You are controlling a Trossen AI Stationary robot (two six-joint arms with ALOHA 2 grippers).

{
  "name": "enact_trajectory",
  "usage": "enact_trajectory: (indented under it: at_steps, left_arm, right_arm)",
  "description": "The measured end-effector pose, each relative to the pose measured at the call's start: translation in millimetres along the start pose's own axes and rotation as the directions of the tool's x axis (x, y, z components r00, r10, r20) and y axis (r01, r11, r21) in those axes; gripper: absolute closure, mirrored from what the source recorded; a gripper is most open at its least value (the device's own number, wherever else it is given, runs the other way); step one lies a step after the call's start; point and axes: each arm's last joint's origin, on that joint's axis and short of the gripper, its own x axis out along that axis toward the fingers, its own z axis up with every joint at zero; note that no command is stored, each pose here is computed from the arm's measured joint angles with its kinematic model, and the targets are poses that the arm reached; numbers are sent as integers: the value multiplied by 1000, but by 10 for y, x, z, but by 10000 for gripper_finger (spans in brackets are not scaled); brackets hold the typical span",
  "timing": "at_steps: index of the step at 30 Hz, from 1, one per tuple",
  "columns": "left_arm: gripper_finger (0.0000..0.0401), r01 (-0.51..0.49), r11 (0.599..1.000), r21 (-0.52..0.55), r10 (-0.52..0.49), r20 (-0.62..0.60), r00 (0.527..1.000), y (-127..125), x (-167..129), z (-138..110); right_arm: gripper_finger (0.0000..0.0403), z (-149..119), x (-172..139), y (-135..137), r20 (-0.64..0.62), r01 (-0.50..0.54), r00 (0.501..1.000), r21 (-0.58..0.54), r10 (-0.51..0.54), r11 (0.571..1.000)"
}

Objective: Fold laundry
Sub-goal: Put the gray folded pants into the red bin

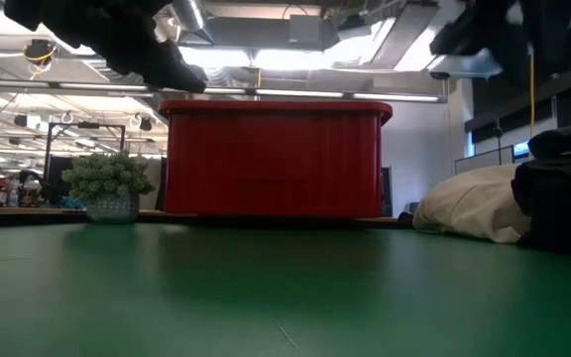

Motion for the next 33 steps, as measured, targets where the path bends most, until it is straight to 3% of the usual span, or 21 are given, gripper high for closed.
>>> enact_trajectory:
  at_steps: [4, 7, 13, 21, 25, 33]
  left_arm:
    - [252, -1, 1000, -4, 1, 20, 1000, 0, 1, 17]
    - [252, 0, 1000, -6, 1, 32, 999, 1, 0, 29]
    - [252, 0, 1000, -7, 1, 34, 999, 1, 0, 30]
    - [252, 0, 1000, -7, 0, 35, 999, 0, 0, 31]
    - [252, 0, 1000, -7, 0, 35, 999, 0, 0, 31]
    - [252, 0, 1000, -8, 0, 36, 999, 0, 1, 33]
  right_arm:
    - [343, -54, -228, 153, -8, -11, 1000, 0, 11, 1000]
    - [392, -105, -346, 226, -36, -75, 996, 28, 76, 997]
    - [399, -153, -359, 361, -85, -201, 975, 76, 208, 977]
    - [401, -225, -132, 420, -167, -116, 977, 85, 129, 990]
    - [402, -287, 40, 435, -246, -129, 957, 120, 155, 984]
    - [402, -530, -123, 515, -195, -109, 970, 192, 147, 975]
